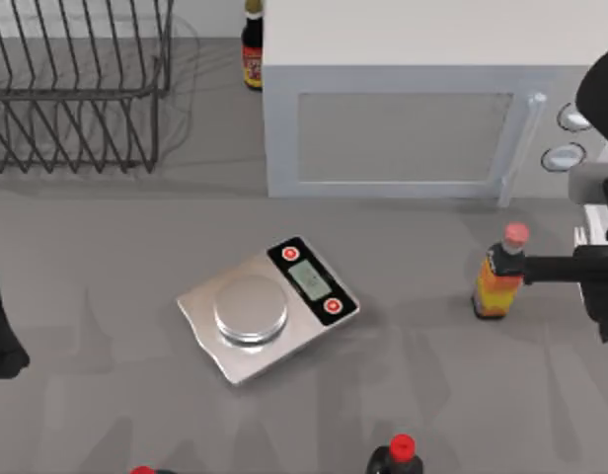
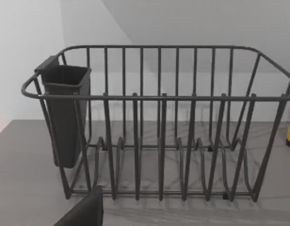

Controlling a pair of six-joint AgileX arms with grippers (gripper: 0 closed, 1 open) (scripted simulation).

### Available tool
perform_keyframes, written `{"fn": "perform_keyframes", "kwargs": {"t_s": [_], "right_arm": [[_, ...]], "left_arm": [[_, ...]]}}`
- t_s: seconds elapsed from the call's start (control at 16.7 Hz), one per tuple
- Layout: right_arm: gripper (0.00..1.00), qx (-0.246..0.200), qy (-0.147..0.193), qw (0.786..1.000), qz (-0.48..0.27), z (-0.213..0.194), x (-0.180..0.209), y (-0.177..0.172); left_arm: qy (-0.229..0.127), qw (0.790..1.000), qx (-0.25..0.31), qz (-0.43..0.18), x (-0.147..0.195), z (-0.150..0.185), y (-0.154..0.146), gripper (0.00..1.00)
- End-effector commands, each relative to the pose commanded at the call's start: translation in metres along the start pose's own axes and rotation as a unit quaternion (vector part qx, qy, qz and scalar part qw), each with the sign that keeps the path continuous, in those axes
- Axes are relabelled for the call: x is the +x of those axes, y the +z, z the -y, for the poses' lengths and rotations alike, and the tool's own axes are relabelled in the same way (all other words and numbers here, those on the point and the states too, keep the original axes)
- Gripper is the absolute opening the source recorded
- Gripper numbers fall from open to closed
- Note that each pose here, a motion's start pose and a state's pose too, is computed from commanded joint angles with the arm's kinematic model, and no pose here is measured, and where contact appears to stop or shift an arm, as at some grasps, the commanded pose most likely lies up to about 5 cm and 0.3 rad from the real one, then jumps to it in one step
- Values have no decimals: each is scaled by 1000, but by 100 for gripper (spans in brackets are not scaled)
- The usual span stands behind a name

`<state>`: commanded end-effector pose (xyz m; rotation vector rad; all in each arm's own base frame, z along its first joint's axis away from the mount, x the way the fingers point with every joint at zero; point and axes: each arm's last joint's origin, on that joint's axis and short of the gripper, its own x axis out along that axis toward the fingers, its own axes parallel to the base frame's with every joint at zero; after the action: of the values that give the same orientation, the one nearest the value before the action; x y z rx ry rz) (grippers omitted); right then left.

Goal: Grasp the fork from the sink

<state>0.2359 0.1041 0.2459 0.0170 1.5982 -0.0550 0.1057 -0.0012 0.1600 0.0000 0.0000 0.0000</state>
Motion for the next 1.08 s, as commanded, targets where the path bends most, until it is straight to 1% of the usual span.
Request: {"fn": "perform_keyframes", "kwargs": {"t_s": [0.3,0.48,0.72,0.96,1.08], "right_arm": [[0,3,-10,1000,-14,1,50,-4],[0,-6,-5,1000,-9,-2,75,-4],[0,-18,12,1000,13,-7,86,-1],[0,-18,12,1000,14,-7,86,-1],[15,-18,12,1000,14,-7,86,-1]], "left_arm": [[0,1000,0,0,0,0,0,100],[0,1000,0,0,0,0,0,100],[0,1000,0,0,0,0,0,100],[0,1000,0,0,0,0,0,100],[0,1000,0,0,0,0,0,100]]}}
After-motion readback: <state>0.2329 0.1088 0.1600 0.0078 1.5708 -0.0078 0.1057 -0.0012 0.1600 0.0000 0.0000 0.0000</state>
